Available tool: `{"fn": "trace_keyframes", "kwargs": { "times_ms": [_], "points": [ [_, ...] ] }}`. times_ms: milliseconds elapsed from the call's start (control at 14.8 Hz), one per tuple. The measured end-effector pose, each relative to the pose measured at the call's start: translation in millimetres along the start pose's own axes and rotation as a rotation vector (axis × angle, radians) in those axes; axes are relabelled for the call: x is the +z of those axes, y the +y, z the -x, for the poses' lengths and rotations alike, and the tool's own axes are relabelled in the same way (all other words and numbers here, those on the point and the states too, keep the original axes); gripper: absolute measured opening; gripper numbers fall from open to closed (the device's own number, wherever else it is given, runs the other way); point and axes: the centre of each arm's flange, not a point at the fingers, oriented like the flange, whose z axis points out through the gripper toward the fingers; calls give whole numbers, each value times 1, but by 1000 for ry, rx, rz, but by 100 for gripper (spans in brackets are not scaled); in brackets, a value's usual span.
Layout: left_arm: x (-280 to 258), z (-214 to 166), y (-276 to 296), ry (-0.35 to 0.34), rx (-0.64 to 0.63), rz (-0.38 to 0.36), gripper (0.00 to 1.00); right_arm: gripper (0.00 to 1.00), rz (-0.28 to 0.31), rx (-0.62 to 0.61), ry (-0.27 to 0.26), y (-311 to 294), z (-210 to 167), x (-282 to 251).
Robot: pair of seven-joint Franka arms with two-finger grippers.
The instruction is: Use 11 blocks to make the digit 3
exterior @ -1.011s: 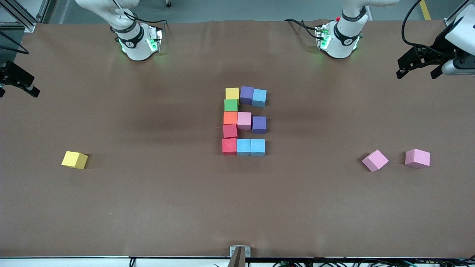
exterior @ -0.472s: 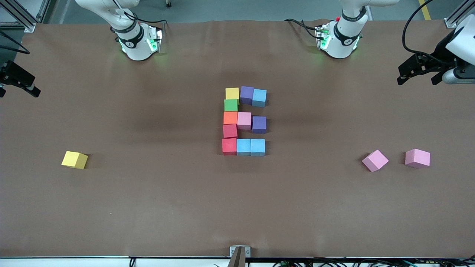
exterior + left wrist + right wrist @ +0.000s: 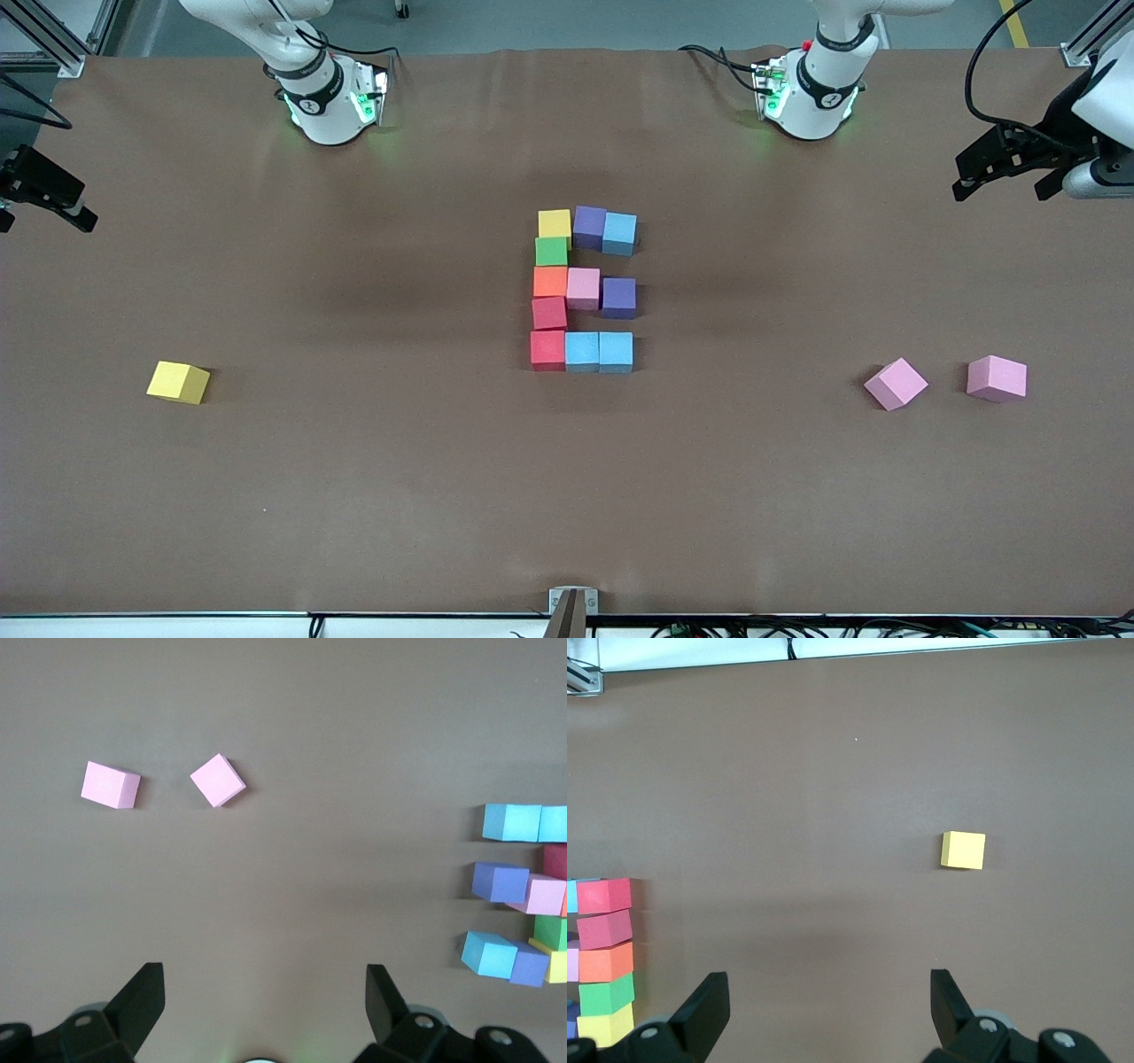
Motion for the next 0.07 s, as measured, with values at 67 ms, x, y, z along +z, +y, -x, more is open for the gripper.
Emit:
{"fn": "trace_keyframes", "kwargs": {
  "times_ms": [67],
  "points": [
    [1,1,0,-6,1,-1,100,100,0,0,0,0,0,0]
  ]
}}
